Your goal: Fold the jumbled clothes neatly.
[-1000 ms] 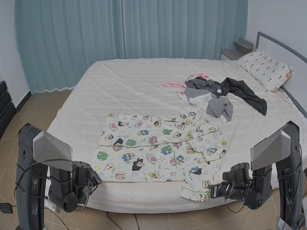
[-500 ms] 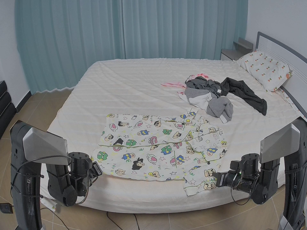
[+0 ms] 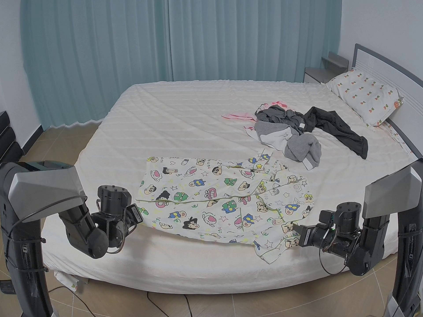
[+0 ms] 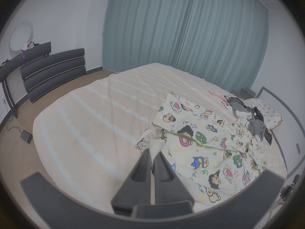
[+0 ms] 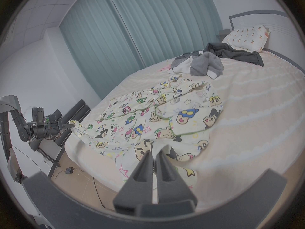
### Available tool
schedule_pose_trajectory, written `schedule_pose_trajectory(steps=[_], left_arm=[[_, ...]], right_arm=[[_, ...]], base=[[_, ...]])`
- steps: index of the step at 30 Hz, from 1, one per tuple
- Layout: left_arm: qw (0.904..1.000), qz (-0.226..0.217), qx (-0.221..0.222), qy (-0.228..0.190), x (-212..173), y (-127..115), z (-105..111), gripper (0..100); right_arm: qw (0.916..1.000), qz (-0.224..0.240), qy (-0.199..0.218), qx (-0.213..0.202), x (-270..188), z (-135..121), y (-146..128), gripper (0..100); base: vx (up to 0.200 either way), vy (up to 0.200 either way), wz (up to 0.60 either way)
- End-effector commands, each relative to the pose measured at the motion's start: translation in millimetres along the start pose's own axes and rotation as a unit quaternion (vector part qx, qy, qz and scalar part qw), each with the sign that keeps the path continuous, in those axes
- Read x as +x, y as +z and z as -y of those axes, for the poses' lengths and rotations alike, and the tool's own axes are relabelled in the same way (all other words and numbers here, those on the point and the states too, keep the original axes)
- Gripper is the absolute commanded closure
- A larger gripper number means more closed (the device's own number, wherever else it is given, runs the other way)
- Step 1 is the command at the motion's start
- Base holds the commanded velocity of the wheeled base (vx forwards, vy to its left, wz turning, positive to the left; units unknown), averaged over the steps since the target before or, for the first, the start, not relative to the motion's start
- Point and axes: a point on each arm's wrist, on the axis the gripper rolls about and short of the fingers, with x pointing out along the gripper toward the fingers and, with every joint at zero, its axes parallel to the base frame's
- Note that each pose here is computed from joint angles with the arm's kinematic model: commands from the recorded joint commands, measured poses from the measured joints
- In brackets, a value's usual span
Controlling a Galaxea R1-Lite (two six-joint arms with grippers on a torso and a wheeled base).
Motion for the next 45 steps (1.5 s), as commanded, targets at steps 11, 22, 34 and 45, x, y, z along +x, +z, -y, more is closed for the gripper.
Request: schedule_pose_trajectory(steps=[11,22,34,45], left_arm=[[0.9991,-0.012,-0.037,0.017,13,47,26,100],[0.9971,-0.041,-0.038,0.051,46,56,31,100],[0.9948,-0.066,-0.031,0.071,92,51,41,100],[0.9929,-0.071,-0.050,0.081,125,53,49,100]], right_arm=[[0.9973,0.073,0.011,-0.003,22,-5,45,100],[0.9961,0.087,-0.008,0.009,42,-5,75,100],[0.9970,0.066,-0.024,0.031,67,-2,90,100],[0.9956,0.072,-0.048,0.036,92,6,87,100]], base=[[0.000,0.000,0.00],[0.000,0.000,0.00],[0.000,0.000,0.00],[0.000,0.000,0.00]])
